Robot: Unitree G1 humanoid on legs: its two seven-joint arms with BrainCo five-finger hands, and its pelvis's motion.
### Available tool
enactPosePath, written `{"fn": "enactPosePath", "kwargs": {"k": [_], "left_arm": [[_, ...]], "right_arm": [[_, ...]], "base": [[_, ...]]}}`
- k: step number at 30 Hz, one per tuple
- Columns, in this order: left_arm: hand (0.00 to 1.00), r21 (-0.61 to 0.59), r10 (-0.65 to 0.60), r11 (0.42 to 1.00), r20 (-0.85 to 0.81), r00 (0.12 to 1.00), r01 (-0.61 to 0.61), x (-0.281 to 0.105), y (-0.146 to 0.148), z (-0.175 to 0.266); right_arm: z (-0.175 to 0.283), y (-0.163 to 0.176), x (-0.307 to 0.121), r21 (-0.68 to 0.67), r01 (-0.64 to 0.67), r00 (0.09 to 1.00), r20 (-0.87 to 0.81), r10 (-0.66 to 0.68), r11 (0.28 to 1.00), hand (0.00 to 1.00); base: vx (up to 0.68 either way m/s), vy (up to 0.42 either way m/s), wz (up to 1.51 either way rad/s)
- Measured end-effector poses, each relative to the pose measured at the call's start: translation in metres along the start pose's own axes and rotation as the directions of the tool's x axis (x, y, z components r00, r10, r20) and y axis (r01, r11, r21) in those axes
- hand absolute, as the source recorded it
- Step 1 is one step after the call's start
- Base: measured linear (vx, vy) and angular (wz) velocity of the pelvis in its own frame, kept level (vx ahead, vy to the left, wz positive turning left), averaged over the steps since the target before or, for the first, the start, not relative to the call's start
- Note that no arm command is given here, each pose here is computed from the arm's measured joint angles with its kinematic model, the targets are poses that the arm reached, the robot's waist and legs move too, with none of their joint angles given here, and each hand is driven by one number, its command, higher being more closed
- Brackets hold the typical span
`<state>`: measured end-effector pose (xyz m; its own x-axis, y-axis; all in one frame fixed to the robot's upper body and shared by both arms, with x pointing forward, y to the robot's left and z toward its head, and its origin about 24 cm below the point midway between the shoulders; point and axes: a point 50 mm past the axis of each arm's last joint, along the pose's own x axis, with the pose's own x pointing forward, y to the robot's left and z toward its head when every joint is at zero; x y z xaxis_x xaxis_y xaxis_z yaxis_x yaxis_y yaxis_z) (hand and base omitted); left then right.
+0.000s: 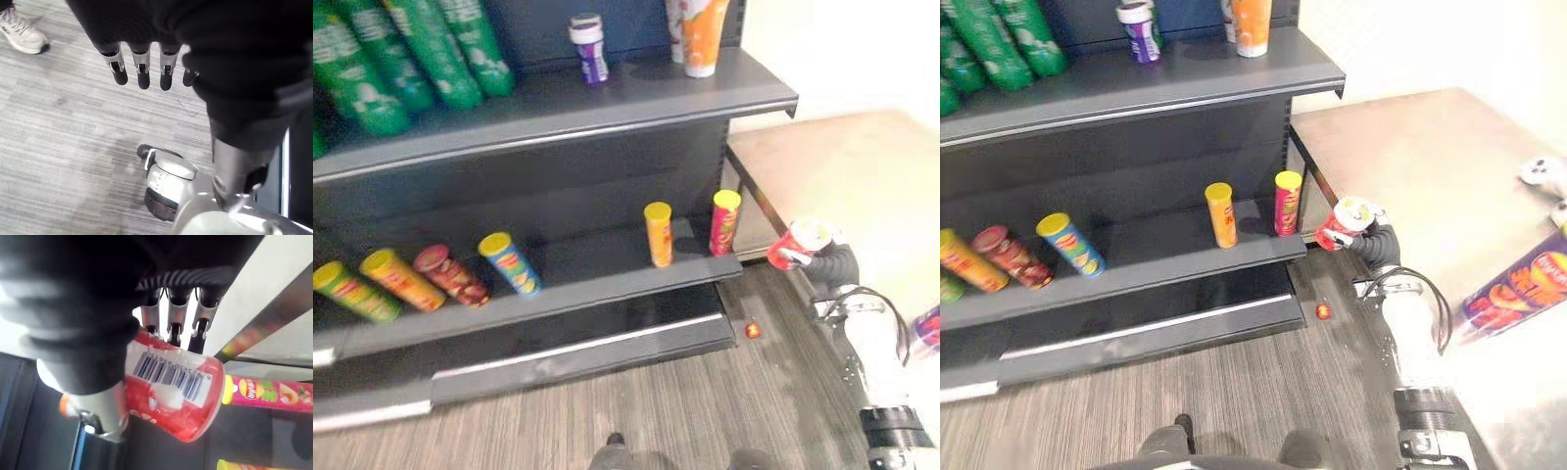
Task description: Put the gum and the chips on the shelf.
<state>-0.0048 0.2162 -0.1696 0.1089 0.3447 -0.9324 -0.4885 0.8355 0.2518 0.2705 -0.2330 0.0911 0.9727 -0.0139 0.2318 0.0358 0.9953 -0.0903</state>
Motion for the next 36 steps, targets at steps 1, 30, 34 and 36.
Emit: {"fn": "enactPosePath", "kwargs": {"k": [1, 30, 34, 36], "left_arm": [[0.0, 0.006, 0.006, 1.0, 0.022, 1.0, -0.006, 0.002, 0.002, 0.009], [0.0, 0.059, -0.054, 0.997, 0.206, 0.977, 0.043, 0.002, -0.001, 0.048], [0.0, 0.081, -0.033, 0.997, 0.194, 0.98, 0.017, 0.001, 0.008, 0.039], [0.0, 0.064, -0.015, 0.998, 0.205, 0.979, 0.002, 0.0, 0.01, 0.04]], "right_arm": [[-0.003, -0.001, -0.006, -0.003, 0.0, 1.0, -0.013, 0.0, 1.0, 1.0], [0.007, -0.006, -0.014, 0.004, 0.055, 0.996, 0.064, -0.055, 0.999, 1.0], [0.005, 0.009, -0.012, 0.025, -0.009, 0.998, 0.065, 0.007, 1.0, 1.0], [0.012, 0.012, -0.005, 0.026, -0.036, 0.994, 0.101, 0.033, 0.999, 1.0]], "base": [[0.16, 0.334, -0.45], [0.02, 0.046, -0.02], [0.17, 0.148, -0.21], [0.25, 0.068, -0.08]]}}
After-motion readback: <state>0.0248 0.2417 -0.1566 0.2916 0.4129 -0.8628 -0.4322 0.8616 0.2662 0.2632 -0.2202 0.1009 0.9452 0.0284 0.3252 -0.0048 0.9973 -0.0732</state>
